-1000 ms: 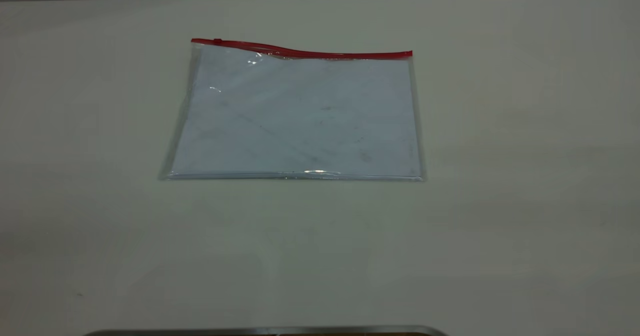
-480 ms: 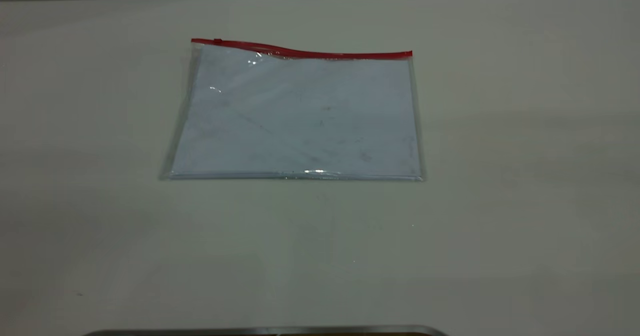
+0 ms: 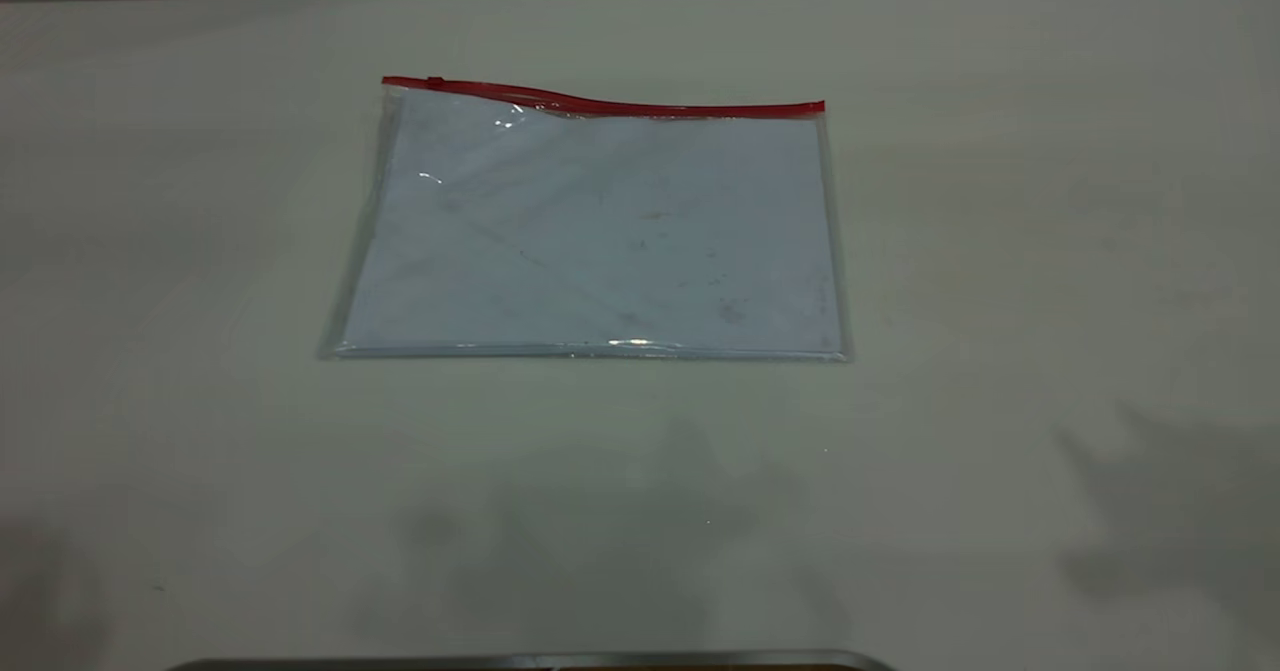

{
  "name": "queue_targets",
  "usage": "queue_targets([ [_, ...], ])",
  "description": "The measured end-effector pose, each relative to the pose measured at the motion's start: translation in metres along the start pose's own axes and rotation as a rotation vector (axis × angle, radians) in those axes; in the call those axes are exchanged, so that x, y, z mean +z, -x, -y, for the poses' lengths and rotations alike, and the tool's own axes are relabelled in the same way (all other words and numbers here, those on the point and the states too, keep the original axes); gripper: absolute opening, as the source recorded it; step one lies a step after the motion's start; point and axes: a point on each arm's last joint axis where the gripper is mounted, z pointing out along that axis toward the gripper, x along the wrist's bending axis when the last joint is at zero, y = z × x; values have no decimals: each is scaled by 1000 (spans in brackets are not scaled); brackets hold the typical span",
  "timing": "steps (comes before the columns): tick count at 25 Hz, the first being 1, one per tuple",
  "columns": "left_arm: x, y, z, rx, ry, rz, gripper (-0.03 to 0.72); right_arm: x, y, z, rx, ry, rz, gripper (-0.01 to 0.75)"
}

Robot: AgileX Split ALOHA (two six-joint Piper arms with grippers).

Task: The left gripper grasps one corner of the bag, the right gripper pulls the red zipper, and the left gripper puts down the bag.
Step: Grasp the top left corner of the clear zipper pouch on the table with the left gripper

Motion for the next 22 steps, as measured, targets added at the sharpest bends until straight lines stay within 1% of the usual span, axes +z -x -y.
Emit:
queue_targets([
  [2,26,-3,-18,6,-39,29,477,27,8,-12,-26,-17,-50,439],
  [3,41,-4,-27,11,-60,46,480,38,12,-19,-37,-8,-72,442],
  [6,84,-8,-54,32,-96,96,482,79,24,-30,-13,-17,-147,445],
  [9,133,-13,-83,31,-114,154,482,123,35,-32,15,-41,-213,445],
  [11,173,-16,-97,46,-152,205,482,148,37,-33,3,-50,-244,447],
  [15,239,-17,-126,65,-199,336,482,197,26,-32,-33,-96,-310,452],
  [17,269,-19,-131,65,-236,377,482,215,21,-31,-39,-110,-335,453],
  [19,288,-20,-136,70,-261,411,482,229,20,-30,-35,-123,-347,453],
  [22,315,-23,-136,85,-276,430,482,243,23,-29,-20,-127,-349,453],
])
